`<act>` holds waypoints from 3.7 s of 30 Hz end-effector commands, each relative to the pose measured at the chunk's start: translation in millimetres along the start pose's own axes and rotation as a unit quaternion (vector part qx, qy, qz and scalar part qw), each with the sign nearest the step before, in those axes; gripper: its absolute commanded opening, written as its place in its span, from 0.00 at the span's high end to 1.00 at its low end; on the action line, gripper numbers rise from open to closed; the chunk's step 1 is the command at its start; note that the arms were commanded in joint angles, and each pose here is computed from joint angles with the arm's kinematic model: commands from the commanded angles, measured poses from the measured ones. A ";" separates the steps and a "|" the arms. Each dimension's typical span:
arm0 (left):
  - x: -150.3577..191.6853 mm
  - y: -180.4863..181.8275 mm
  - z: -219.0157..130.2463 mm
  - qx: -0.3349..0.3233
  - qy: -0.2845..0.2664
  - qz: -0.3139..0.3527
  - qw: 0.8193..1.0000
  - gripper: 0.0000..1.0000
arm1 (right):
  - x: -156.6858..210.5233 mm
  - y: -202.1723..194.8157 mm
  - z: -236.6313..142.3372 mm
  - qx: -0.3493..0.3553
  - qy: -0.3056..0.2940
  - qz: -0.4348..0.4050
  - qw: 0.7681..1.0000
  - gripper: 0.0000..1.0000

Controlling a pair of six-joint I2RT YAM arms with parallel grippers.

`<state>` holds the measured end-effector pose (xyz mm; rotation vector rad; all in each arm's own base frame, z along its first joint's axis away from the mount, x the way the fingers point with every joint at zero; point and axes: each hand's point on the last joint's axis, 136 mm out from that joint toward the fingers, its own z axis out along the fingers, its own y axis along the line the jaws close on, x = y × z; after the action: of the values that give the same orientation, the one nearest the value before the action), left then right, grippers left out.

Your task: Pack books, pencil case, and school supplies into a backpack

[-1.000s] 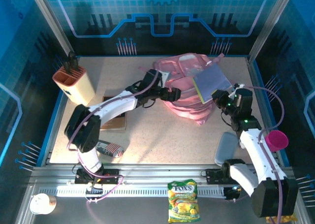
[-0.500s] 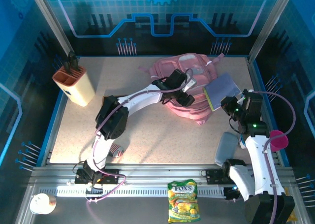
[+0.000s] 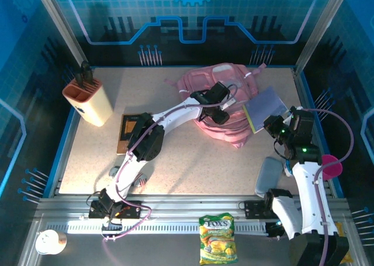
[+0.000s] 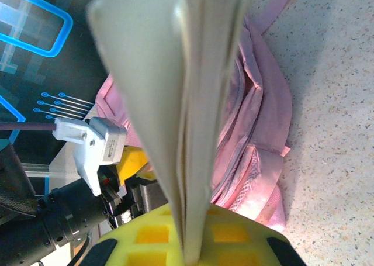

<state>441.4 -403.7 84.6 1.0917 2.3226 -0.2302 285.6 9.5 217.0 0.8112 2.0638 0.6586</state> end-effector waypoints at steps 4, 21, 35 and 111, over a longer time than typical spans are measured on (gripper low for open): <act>-23.6 4.7 -29.8 -0.030 -0.051 -0.020 0.998 0.64 | -24.6 0.7 -16.9 0.026 -0.046 -0.025 0.998 1.00; -69.8 39.8 -112.5 -0.077 -0.175 -0.108 0.976 1.00 | -32.7 -31.8 -48.9 0.128 -0.084 -0.047 0.987 1.00; -124.5 44.3 -178.2 -0.048 -0.316 -0.142 0.937 1.00 | 1.0 26.2 -13.1 -0.074 0.030 0.058 0.995 1.00; -53.6 26.0 -102.4 0.074 -0.201 -0.202 0.956 0.67 | 39.9 0.3 18.7 0.006 0.006 -0.084 0.996 0.20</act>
<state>445.6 -379.5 197.4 0.5582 2.1664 -0.6351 293.4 49.7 191.2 0.7075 2.0431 0.6965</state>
